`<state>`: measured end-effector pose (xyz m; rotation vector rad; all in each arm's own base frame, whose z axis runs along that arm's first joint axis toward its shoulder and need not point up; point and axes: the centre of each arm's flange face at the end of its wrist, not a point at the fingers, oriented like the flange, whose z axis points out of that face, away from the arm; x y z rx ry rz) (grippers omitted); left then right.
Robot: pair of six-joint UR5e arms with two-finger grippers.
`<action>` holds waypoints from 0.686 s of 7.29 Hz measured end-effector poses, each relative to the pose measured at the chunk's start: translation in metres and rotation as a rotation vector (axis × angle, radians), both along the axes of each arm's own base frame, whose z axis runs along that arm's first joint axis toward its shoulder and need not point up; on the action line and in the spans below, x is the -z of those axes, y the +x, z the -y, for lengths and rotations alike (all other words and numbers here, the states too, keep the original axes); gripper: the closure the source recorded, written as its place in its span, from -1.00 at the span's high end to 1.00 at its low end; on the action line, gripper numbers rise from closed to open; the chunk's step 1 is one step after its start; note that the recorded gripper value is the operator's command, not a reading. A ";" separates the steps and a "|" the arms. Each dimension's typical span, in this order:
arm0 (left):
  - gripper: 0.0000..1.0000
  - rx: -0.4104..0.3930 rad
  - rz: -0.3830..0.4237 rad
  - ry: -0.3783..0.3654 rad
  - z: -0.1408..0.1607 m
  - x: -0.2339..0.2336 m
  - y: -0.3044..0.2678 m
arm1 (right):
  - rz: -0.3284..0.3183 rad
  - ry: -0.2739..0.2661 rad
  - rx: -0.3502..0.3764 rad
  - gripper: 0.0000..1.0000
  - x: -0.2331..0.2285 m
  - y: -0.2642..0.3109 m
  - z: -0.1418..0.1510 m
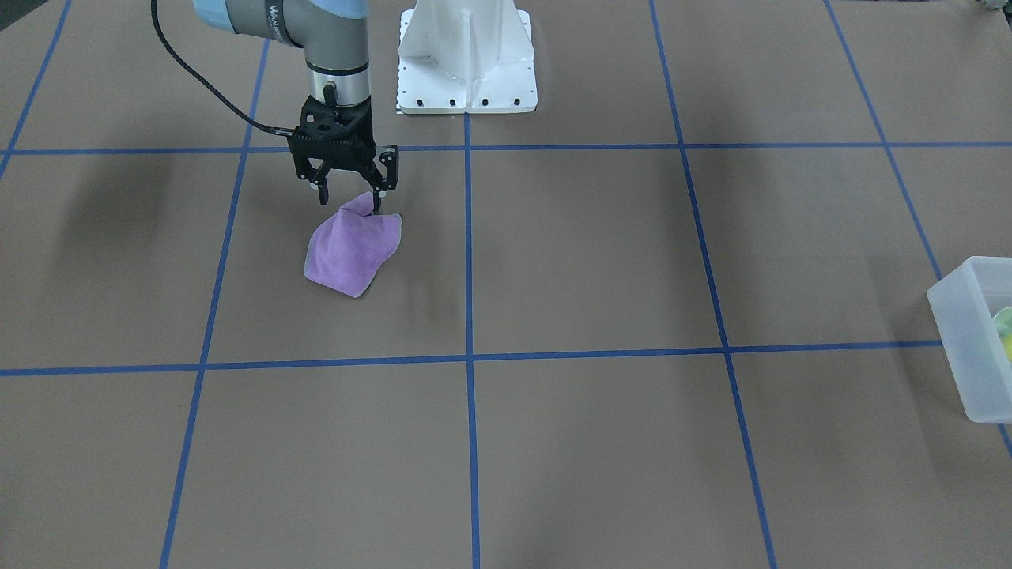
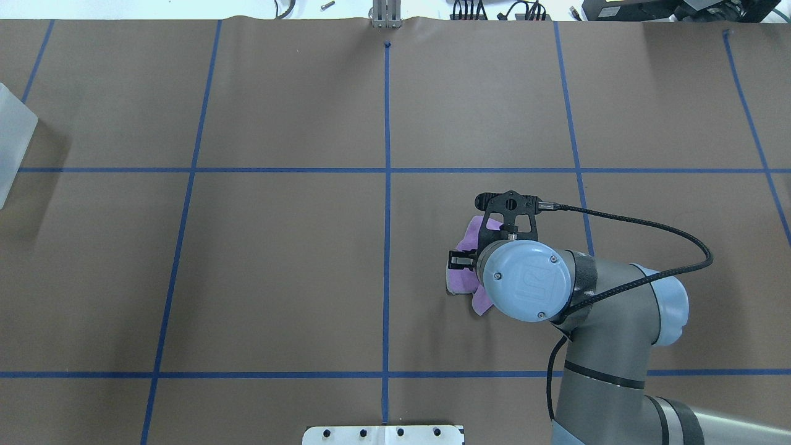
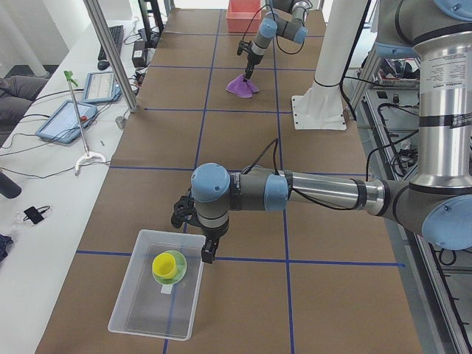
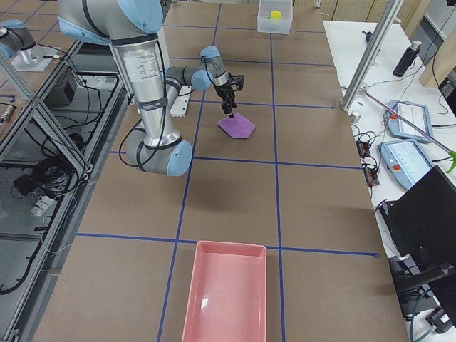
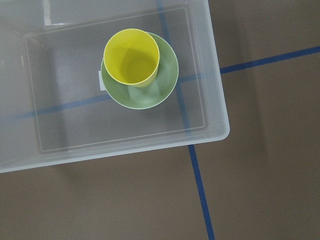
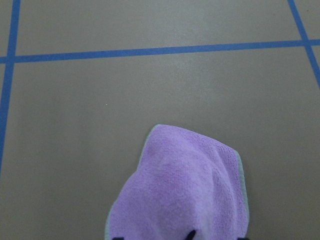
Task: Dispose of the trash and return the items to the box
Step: 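Reach the right gripper down to the purple cloth and grasp it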
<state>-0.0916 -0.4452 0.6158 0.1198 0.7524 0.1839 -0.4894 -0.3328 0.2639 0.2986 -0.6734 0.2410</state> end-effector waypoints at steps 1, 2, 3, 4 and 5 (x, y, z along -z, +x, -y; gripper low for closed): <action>0.98 0.000 0.000 -0.001 0.000 0.000 0.000 | -0.002 0.002 -0.004 -0.53 0.000 0.001 0.001; 0.98 0.000 0.000 -0.002 0.000 -0.001 0.000 | -0.004 0.006 -0.011 -0.51 0.000 0.003 0.005; 0.98 0.000 0.000 -0.003 0.000 -0.001 0.000 | -0.006 0.010 -0.018 -0.51 0.000 0.007 0.010; 0.98 -0.001 0.000 -0.003 0.000 -0.001 0.000 | -0.008 0.012 -0.024 -0.53 0.000 0.010 0.015; 0.98 -0.001 0.000 -0.004 0.000 -0.002 0.001 | -0.009 0.013 -0.028 -1.00 -0.001 0.012 0.018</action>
